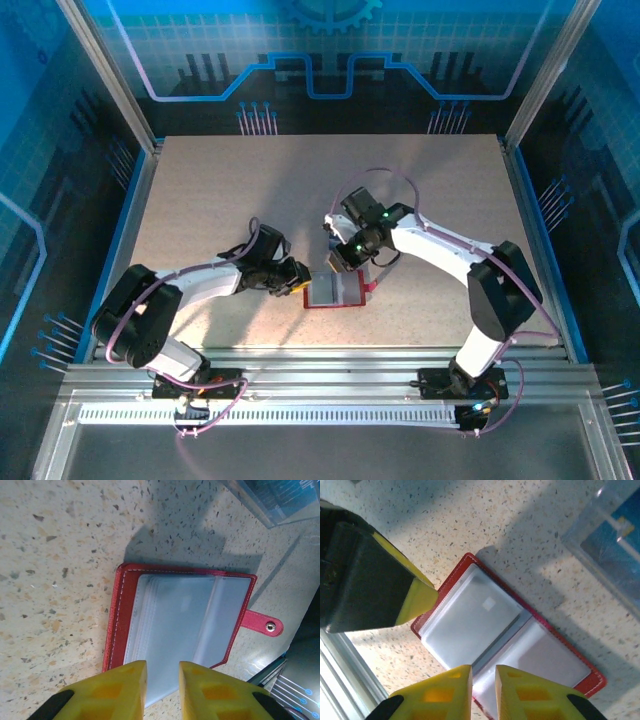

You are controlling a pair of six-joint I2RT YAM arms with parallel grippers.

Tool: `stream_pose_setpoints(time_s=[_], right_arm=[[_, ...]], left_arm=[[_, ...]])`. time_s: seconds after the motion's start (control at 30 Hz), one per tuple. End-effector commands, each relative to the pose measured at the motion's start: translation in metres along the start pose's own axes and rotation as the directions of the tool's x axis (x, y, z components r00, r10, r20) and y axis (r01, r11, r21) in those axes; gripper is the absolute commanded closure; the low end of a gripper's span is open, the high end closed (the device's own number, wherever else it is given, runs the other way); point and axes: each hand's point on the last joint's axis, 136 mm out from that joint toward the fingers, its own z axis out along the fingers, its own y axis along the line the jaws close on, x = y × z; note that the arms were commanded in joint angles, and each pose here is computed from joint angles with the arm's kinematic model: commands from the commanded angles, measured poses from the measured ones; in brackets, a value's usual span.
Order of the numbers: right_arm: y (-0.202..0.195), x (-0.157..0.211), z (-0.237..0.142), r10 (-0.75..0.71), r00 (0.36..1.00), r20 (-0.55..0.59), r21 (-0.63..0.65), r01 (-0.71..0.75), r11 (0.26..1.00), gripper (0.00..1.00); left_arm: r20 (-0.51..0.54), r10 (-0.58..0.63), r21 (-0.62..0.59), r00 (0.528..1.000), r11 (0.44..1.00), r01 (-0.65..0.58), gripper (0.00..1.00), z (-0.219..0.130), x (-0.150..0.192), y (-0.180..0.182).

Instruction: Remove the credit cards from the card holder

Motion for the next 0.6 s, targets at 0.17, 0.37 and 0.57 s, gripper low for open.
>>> stream_pose_setpoints(time_s=[0.17, 0.37, 0.57], right_arm=[[0.025, -0.006, 0.005, 0.291, 0.953, 0.088, -0.173, -0.273, 0.946, 0.84], [0.027, -0.001, 0.014, 0.396, 0.917, 0.049, -0.216, -0.378, 0.900, 0.86], [0.027, 0.005, 0.027, 0.437, 0.900, -0.005, -0.231, -0.426, 0.875, 0.86]], left_arm=[[-0.015, -0.006, -0.036, 1.000, 0.999, 0.005, 0.85, 0.004, 0.006, 0.006], [-0.022, -0.009, -0.066, 1.000, 0.998, 0.008, 0.89, 0.007, 0.008, 0.017], [-0.039, -0.012, -0.101, 0.999, 0.995, 0.008, 0.92, 0.011, 0.011, 0.028]])
